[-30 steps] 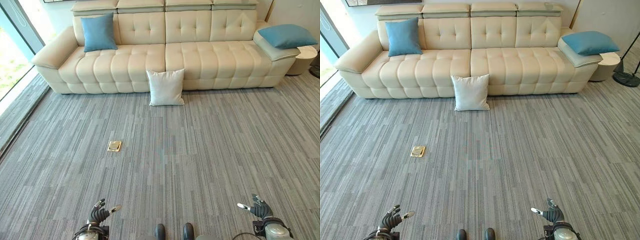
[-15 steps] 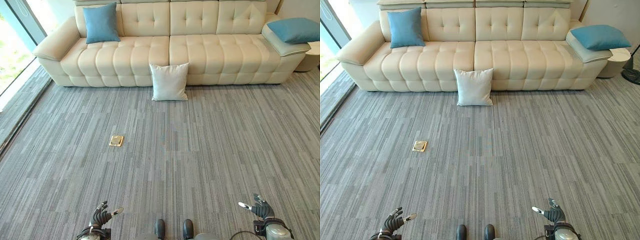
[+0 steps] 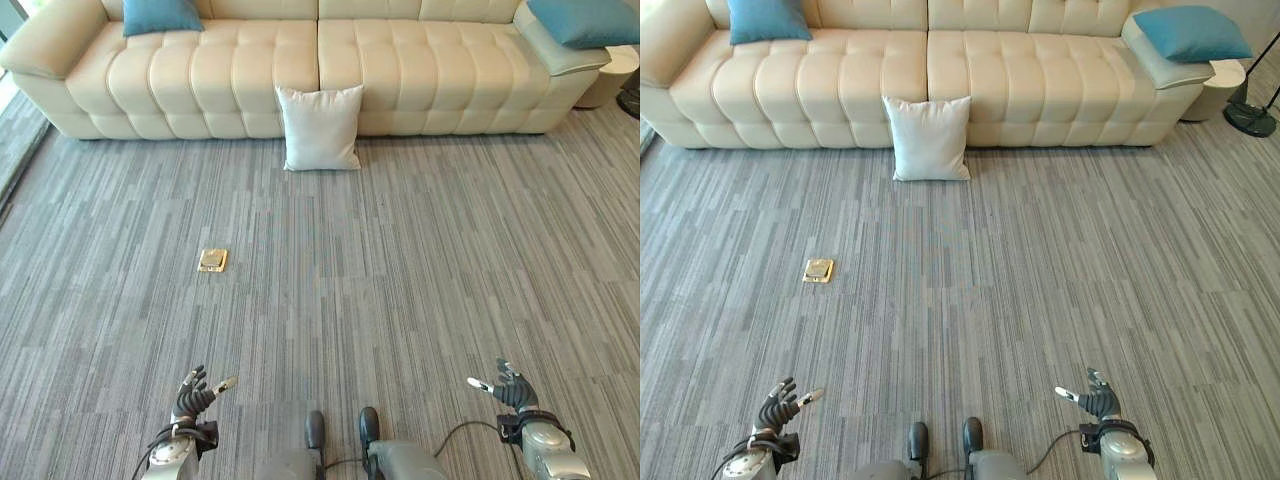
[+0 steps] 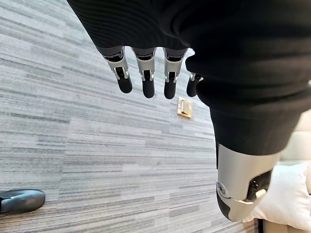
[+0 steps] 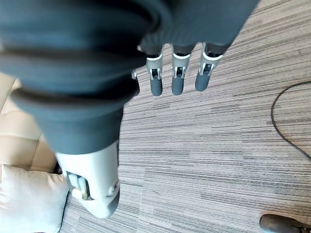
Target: Pick up all the scattered cushions and arrange them neatly on the sofa.
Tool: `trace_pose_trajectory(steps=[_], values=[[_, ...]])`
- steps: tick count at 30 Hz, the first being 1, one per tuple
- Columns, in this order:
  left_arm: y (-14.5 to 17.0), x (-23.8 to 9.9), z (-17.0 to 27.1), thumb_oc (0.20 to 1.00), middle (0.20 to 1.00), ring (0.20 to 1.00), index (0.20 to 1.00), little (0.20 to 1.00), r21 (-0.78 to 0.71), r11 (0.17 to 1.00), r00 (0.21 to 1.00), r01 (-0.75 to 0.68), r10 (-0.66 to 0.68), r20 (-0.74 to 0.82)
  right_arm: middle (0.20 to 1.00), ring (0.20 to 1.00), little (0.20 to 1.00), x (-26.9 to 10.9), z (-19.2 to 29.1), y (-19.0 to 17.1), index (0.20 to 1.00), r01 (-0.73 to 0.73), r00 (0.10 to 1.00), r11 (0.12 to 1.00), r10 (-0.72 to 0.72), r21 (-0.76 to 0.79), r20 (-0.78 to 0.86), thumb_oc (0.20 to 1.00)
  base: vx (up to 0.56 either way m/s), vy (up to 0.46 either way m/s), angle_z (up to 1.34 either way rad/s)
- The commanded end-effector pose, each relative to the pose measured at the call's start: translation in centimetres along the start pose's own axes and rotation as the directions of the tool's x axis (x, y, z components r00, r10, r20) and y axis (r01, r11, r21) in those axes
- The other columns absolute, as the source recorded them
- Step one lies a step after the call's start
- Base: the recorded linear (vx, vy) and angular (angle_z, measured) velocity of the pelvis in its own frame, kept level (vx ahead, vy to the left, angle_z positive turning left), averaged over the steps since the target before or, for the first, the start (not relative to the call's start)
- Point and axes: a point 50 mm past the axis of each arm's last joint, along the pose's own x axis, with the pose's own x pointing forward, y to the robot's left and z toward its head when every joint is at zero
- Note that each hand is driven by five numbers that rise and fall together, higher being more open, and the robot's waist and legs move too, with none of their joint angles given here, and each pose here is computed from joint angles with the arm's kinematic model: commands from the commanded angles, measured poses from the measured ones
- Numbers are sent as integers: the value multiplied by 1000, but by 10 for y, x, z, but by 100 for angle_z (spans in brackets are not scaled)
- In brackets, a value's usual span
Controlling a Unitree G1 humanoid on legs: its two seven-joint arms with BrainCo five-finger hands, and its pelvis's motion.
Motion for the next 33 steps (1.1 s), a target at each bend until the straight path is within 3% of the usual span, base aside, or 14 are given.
trace_pose_trajectory(steps=[1,8,14,24,33], values=[[16,1,15,1000,1000,1000,1000,1000,10,999,996,-43,42,79,1000,1000,1000,2,14,1,1000,-4,998,1000,5,-17,68,1000,279,80,10],[-1,1,14,1000,1000,1000,1000,1000,78,996,996,31,-37,78,1000,1000,1000,-4,-1,-4,1000,-16,1000,999,17,-47,21,1000,461,-67,38],[-10,-2,-9,1000,1000,1000,1000,1000,96,992,996,84,-82,-24,1000,1000,1000,-3,4,-13,1000,11,999,1000,-11,-22,38,1000,500,-278,75],[-14,-2,-9,1000,1000,1000,1000,1000,115,989,995,94,-92,-26,1000,1000,1000,-1,6,-20,1000,58,998,998,-57,-35,39,1000,437,-18,-21],[-8,-3,-17,1000,1000,1000,1000,1000,175,979,994,101,-90,-68,1000,1000,1000,-8,-15,-7,1000,26,999,999,-27,-37,-34,1000,467,202,-44]])
